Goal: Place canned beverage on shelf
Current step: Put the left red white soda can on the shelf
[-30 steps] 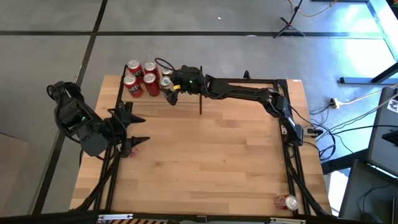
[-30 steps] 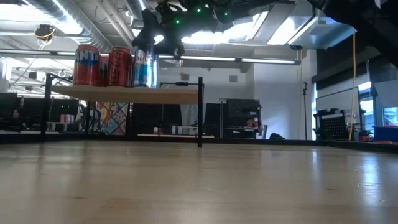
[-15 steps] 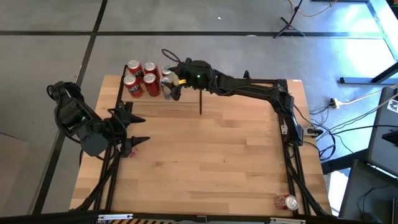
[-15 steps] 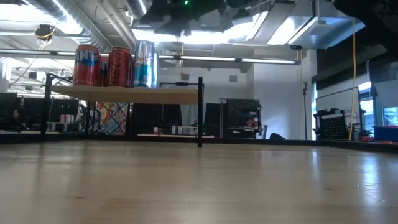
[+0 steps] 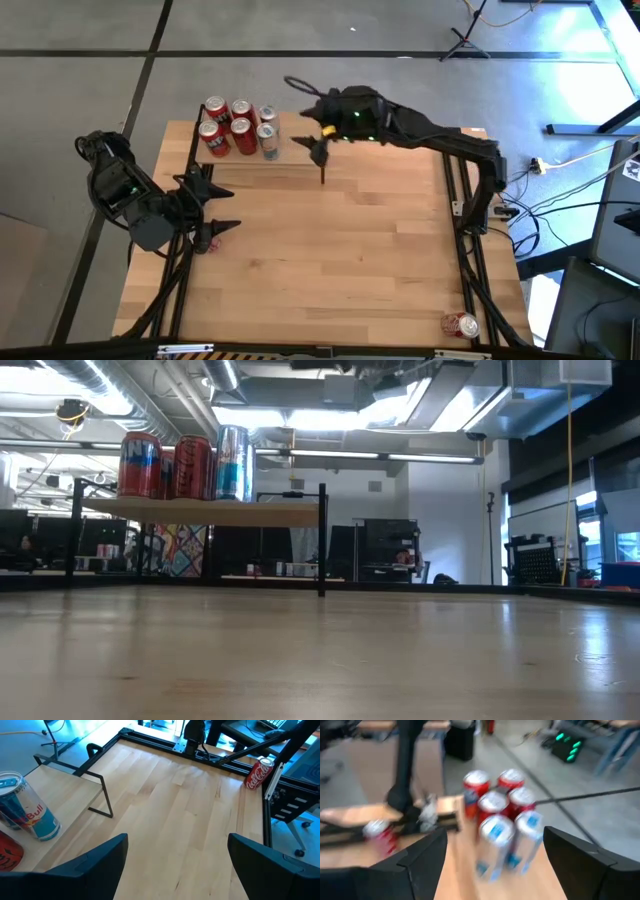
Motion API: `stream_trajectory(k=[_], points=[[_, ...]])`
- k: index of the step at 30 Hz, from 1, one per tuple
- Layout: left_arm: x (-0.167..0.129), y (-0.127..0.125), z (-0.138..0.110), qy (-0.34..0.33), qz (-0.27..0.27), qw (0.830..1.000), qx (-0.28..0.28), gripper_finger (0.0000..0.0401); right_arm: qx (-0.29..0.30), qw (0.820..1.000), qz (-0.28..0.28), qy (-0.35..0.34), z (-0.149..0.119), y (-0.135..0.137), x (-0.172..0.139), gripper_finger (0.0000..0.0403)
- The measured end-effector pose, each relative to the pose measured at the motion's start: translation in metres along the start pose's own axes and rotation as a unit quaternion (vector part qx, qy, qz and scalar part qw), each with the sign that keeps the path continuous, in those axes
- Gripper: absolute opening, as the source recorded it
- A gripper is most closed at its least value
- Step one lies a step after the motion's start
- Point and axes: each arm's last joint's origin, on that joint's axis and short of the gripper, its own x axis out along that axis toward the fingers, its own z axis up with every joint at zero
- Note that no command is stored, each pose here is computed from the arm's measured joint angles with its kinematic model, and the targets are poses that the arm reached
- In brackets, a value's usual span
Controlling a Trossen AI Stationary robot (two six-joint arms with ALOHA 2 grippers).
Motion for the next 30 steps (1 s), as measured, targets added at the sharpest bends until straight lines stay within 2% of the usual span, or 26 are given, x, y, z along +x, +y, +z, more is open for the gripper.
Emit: stream_trajectory(k=[5, 11, 17, 24, 30], points=[[0.0, 0.0, 0.0, 0.0, 0.0, 1.0, -0.011, 0.0331, -0.011, 0.997, 0.029, 0.068, -0.003, 0.018, -0.029, 0.0319], [0.01, -0.009, -0.002, 0.019, 0.009, 0.999, -0.028, 0.0331, -0.038, 0.99, 0.03, 0.129, -0.01, 0.044, -0.052, 0.0319], [0.026, -0.015, -0.009, 0.079, 0.036, 0.993, -0.077, 0.0331, -0.062, 0.981, 0.05, 0.177, -0.035, 0.063, -0.066, 0.0319], [0.03, -0.006, -0.017, 0.141, 0.093, 0.974, -0.152, 0.0331, -0.075, 0.973, 0.075, 0.205, -0.069, 0.076, -0.086, 0.0319], [0.028, -0.003, -0.021, 0.167, 0.109, 0.965, -0.17, 0.0331, -0.062, 0.969, 0.085, 0.225, -0.087, 0.083, -0.098, 0.0319]])
